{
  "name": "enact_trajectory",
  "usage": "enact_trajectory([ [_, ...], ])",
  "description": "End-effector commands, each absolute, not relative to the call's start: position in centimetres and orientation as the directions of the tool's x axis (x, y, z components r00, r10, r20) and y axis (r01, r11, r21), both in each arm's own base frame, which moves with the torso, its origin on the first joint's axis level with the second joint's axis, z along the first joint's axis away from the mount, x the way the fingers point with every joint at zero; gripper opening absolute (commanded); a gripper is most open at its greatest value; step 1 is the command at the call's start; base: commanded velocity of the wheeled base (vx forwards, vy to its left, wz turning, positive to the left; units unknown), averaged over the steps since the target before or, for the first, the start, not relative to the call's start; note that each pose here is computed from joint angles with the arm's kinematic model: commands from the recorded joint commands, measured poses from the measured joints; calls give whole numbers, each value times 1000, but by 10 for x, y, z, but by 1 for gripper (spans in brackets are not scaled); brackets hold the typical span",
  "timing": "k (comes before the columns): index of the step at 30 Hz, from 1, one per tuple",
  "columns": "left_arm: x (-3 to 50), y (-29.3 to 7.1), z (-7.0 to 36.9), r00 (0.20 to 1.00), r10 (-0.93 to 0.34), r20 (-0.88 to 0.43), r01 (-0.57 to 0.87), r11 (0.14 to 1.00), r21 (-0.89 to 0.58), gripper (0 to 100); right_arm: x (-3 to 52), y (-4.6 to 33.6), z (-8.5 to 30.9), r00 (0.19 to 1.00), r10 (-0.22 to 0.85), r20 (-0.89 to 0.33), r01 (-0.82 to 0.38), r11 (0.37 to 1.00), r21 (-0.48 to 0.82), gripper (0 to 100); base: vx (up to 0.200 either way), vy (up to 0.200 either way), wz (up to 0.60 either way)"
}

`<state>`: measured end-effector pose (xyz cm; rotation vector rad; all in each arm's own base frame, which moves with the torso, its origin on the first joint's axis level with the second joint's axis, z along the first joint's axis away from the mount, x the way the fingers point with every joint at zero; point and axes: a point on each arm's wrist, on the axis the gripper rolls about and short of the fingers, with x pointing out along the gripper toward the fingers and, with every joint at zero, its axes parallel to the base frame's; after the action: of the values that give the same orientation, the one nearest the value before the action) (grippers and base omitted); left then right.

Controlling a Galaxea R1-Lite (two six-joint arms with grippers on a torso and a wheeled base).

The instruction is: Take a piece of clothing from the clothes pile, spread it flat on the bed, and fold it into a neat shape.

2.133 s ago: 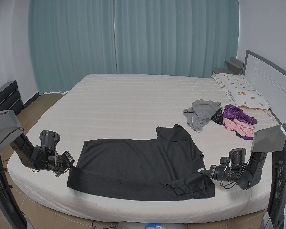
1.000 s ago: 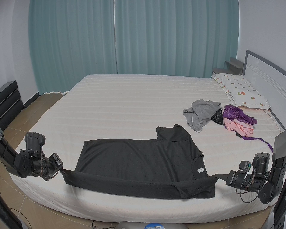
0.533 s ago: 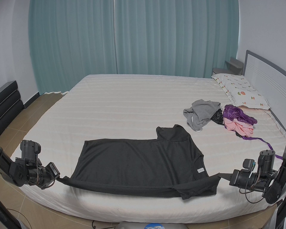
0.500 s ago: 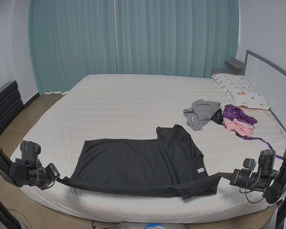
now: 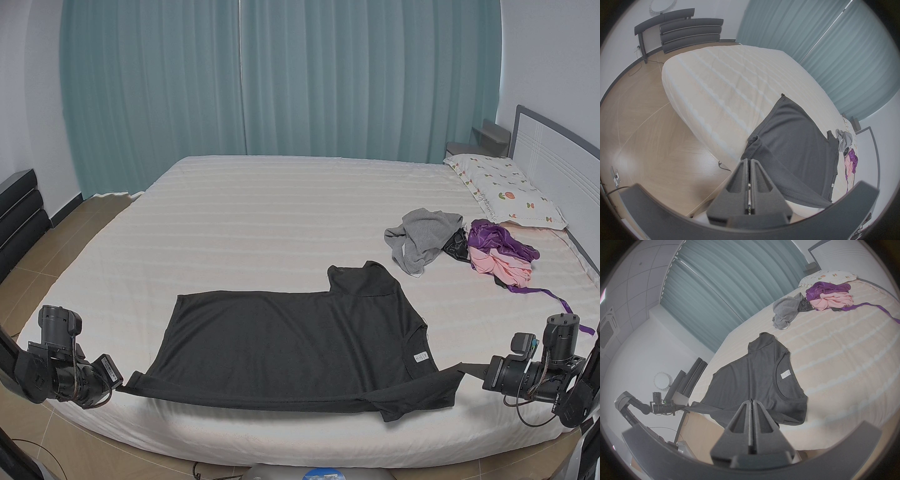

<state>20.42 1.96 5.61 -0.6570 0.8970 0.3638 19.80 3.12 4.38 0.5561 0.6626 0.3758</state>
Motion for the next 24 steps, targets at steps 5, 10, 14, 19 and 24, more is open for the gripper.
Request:
enact_trajectory([
  [5, 194, 18, 54, 567, 23, -823, -552, 752, -359, 0, 190, 29, 43, 710, 489, -507, -136, 801, 583, 0, 0, 0, 0],
  [10, 186, 17, 46, 530, 19, -848, -550, 769, -327, 0, 184, 29, 45, 698, 485, -527, -128, 808, 575, 0, 0, 0, 0],
  [14, 186, 17, 44, 517, 18, -856, -549, 774, -316, 0, 182, 28, 38, 670, 473, -572, -131, 834, 536, 0, 0, 0, 0],
  [19, 195, 18, 40, 508, 17, -861, -550, 776, -309, 0, 187, 30, 41, 681, 477, -556, -156, 836, 527, 0, 0, 0, 0],
  [24, 210, 20, 36, 503, 18, -864, -553, 775, -305, 0, 201, 32, 32, 672, 470, -572, -141, 840, 524, 0, 0, 0, 0],
])
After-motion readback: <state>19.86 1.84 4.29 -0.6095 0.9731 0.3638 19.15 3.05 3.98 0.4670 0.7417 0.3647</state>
